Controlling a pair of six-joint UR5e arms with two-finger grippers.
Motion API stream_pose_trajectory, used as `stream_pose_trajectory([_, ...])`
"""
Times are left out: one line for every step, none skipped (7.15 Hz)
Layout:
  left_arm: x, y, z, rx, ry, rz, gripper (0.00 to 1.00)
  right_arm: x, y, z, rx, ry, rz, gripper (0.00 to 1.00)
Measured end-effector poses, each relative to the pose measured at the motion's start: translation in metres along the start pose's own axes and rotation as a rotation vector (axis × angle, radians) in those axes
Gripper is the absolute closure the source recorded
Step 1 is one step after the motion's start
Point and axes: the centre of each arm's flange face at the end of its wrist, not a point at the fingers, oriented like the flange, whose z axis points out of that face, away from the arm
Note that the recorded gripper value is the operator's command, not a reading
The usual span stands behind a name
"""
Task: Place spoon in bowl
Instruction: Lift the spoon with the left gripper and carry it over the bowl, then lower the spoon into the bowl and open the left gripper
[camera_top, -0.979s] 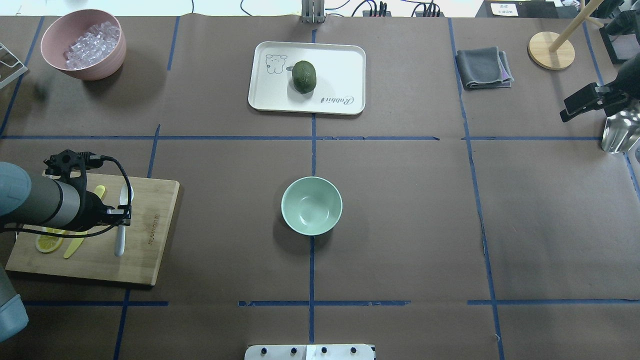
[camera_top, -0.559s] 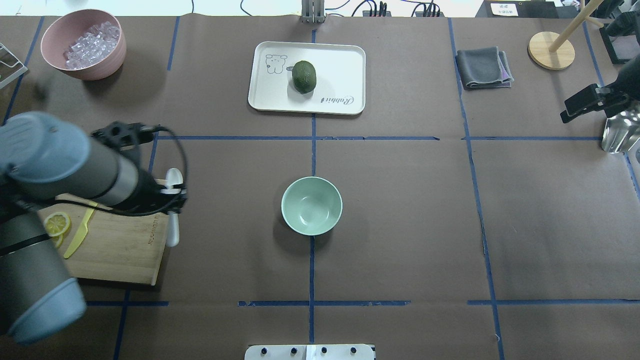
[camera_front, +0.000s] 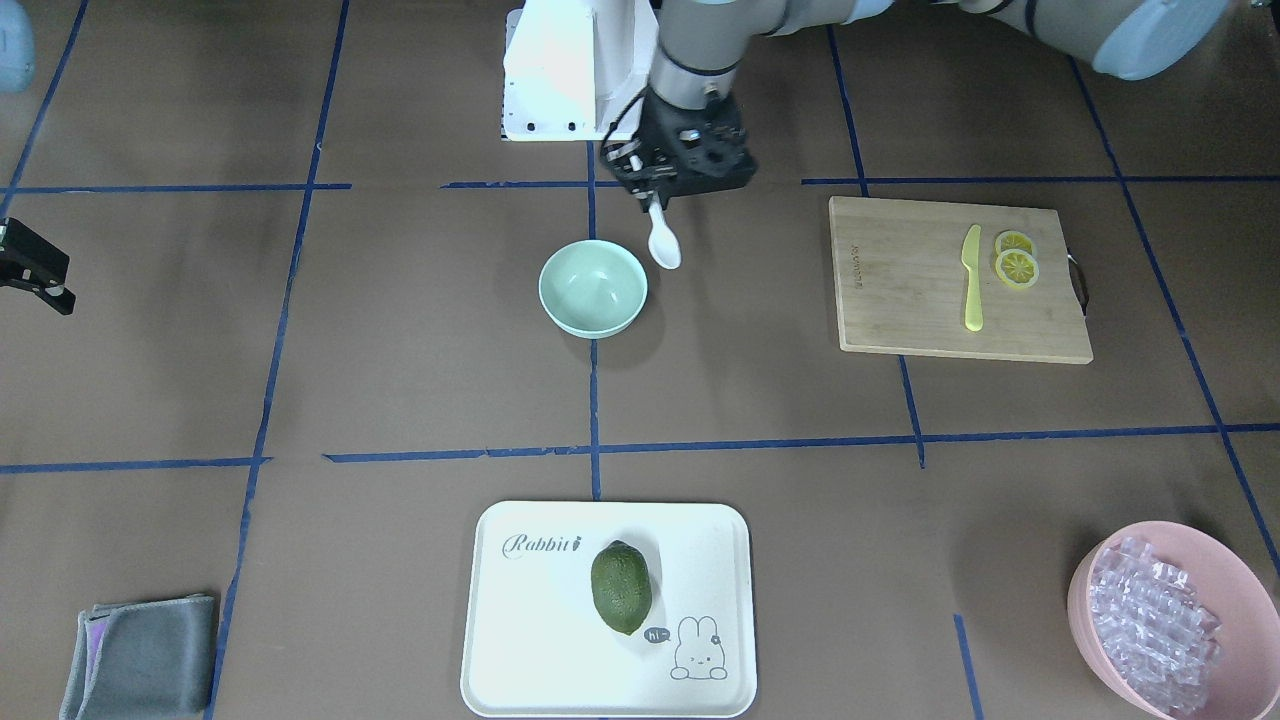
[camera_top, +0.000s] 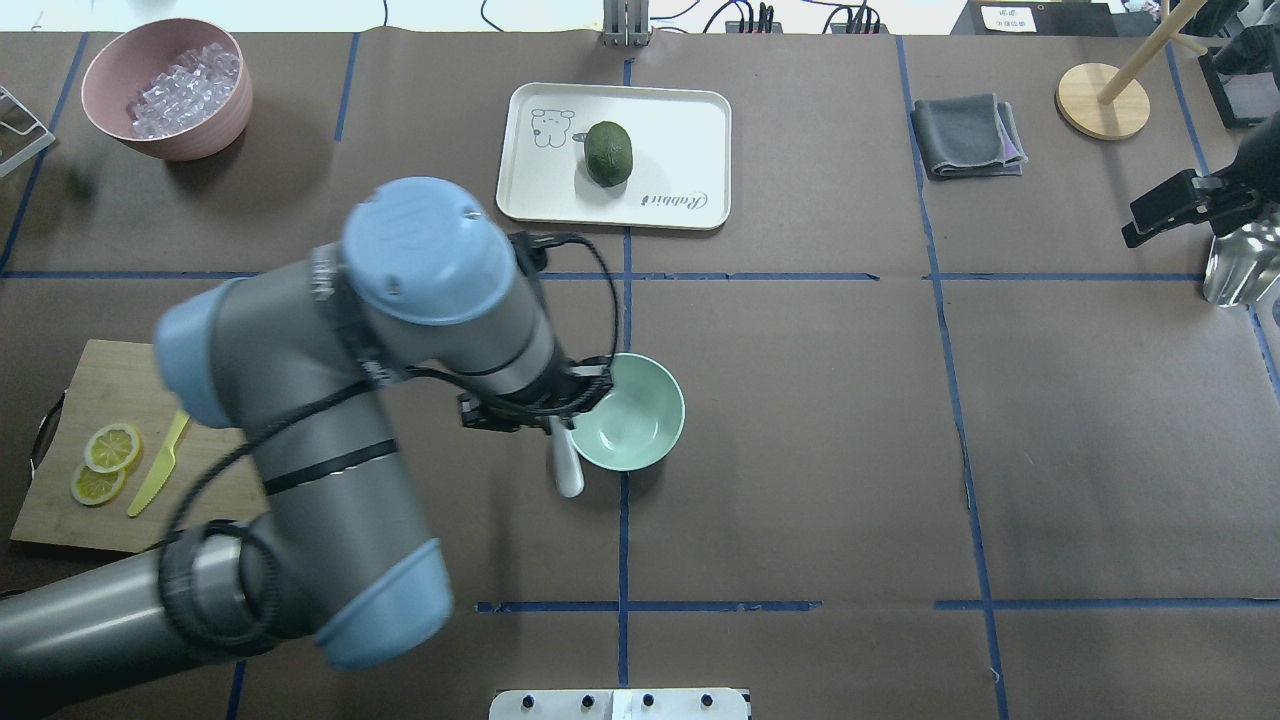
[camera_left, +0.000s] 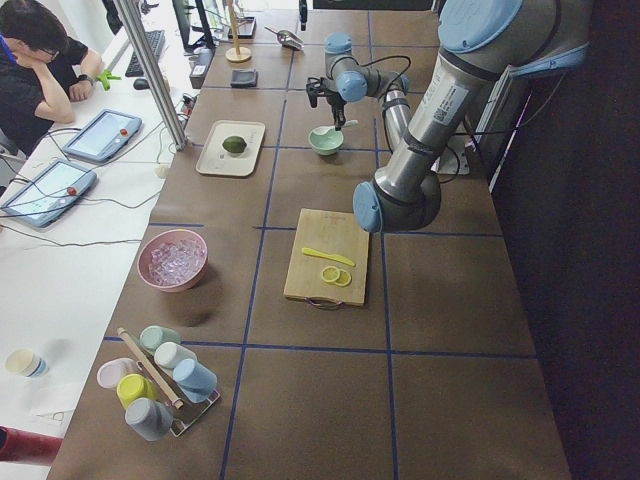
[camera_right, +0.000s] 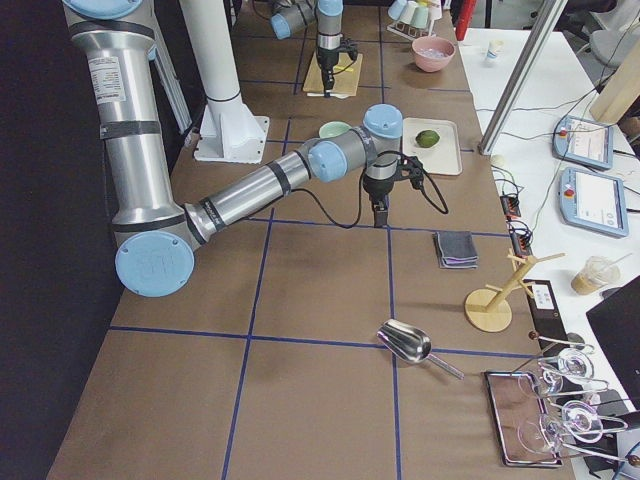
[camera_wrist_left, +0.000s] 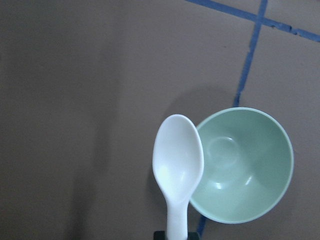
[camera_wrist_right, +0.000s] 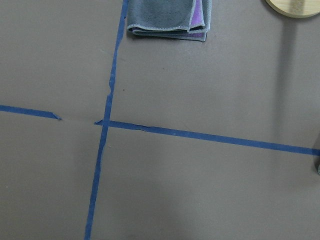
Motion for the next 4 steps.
stream_pose_trajectory([0.022,0.0,0.02,0.012,-0.001,0.008,1.0,0.0,0.0,0.0,0.0,0.0,0.001,0.0])
stream_pose_trajectory([0.031,-0.002,0.034,0.022,0.0,0.012,0.99,0.0,0.0,0.0,0.0,0.0,0.001,0.0])
stream_pose_trajectory([0.034,-0.003,0.039,0.026,0.001,0.014,0.97,0.0,0.0,0.0,0.0,0.0,0.001,0.0])
stream_pose_trajectory([0.035,-0.003,0.041,0.027,0.001,0.016,0.96,0.0,0.0,0.0,0.0,0.0,0.001,0.0])
